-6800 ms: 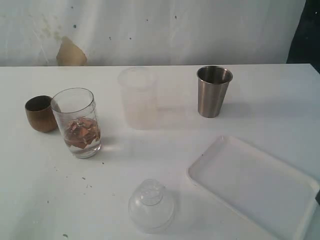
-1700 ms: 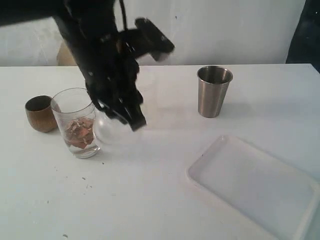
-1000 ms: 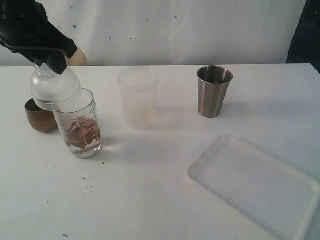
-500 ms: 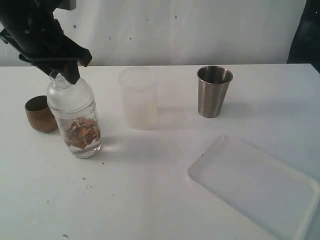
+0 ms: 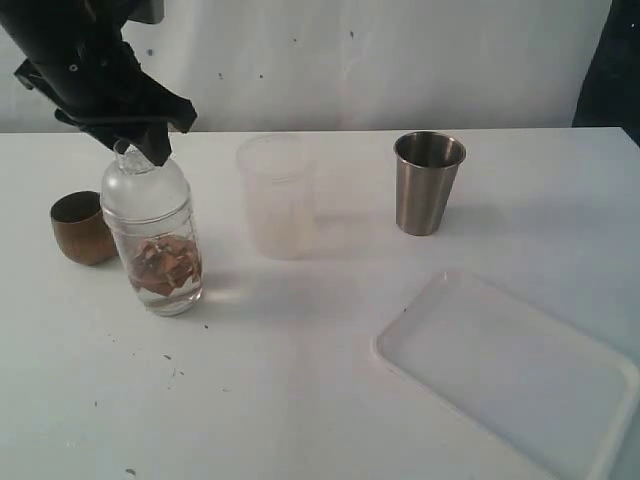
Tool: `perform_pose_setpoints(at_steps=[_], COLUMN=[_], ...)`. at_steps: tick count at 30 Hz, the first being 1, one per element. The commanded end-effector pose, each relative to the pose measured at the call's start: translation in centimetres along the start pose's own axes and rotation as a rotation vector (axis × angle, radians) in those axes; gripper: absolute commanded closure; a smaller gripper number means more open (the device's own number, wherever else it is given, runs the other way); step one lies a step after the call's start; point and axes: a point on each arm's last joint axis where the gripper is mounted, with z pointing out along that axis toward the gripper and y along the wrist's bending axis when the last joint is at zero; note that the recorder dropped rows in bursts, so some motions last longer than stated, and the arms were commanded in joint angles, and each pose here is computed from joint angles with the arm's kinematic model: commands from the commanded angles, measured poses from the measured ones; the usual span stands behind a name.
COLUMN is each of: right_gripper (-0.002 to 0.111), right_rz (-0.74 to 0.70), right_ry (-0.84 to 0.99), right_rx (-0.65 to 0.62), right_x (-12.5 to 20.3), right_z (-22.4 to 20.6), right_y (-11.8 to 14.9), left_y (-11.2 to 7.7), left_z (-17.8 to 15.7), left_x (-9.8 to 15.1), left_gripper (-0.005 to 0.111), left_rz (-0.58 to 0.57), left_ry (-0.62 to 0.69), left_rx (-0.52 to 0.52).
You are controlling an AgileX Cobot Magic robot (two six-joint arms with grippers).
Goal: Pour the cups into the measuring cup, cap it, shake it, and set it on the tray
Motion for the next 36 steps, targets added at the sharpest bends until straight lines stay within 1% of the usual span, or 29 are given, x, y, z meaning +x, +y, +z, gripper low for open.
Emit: perform_pose_setpoints(at_steps=[1,4,11,20,26,28,31,32,35,36], right_gripper=[0.108,0.108,0.108,0.108,0.108,0.108,0.108,0.108,0.108,0.108], right_rz=[0.003,0.003,0.003,0.003,0.003,0.003,0.003,0.003,0.003,0.003], right_ry=[-0.007,-0.007,-0.007,-0.007,-0.007,-0.007,-0.007,-0.007,-0.007,-0.007], right_rx=[0.001,0.001,0.001,0.001,0.001,0.001,0.001,0.001,0.001,0.001], right_x=[0.1,0.1,0.1,0.1,0.1,0.1,0.1,0.1,0.1,0.1], right_z=[0.0,0.0,0.0,0.0,0.0,0.0,0.0,0.0,0.0,0.0], right_y=[0.0,0.0,0.0,0.0,0.0,0.0,0.0,0.0,0.0,0.0], left_y=[0.0,0.0,-0.2,-0.3,-0.4,-0.4,-0.4,-0.4,-0.4,-0.4], left_z=[1.5,1.7,3.9,4.8,6.3,6.5,6.6,6.5,6.1,5.7], left_x=[0.1,0.3,2.1,3.7,5.0,5.2,5.3,5.4,5.4,5.3], left_gripper=[0.107,0.107,0.107,0.107,0.106,0.099,0.078,0.068,0.049,0.046], left_rz=[-0.005,-0.005,-0.023,-0.042,-0.056,-0.056,-0.056,-0.056,-0.056,-0.056], left_ry=[0.042,0.057,0.122,0.113,0.129,0.136,0.151,0.154,0.145,0.135], left_rx=[0.0,0.001,0.013,0.012,0.011,0.012,0.012,0.012,0.012,0.012])
